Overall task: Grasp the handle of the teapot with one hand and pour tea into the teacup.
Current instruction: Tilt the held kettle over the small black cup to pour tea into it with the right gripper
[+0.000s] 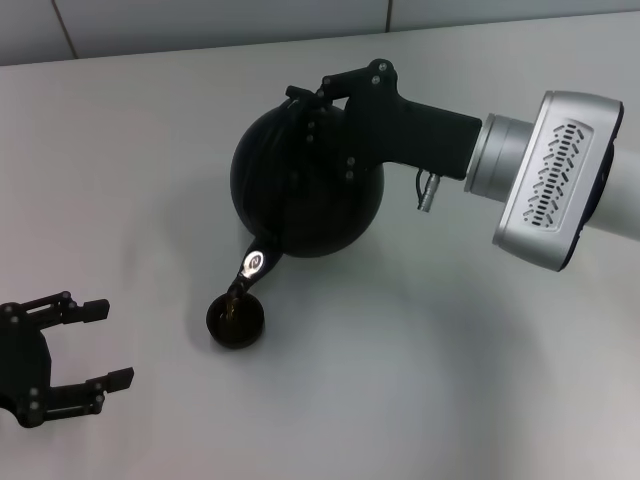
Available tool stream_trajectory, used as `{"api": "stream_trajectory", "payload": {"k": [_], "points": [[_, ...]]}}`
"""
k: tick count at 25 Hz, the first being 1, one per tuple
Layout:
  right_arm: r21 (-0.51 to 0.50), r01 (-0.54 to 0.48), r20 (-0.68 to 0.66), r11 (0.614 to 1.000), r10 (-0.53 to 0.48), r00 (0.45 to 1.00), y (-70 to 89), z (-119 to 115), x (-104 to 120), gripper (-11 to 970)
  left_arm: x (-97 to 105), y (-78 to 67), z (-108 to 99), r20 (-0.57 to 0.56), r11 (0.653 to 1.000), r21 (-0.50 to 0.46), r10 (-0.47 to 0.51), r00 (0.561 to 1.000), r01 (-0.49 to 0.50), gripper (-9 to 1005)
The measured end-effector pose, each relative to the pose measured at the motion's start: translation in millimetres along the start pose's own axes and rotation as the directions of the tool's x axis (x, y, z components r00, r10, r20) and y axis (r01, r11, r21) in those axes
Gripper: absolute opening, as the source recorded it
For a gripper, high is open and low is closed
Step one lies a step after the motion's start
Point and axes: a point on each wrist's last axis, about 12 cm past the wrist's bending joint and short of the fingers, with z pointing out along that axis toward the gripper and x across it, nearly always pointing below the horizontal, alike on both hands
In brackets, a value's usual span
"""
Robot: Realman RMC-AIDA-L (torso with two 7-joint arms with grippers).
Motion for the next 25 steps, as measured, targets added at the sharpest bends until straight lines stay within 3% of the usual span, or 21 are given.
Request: {"api": "stream_trajectory", "payload": {"k": [25], "points": [[-0.025,0.007,0.006,1.000,-0.007,1.000,3.6,2.8,-1.2,91,0.4,-0.4,-0.2,-0.001,1.000,0.000,-0.001,1.000,0.001,791]]}}
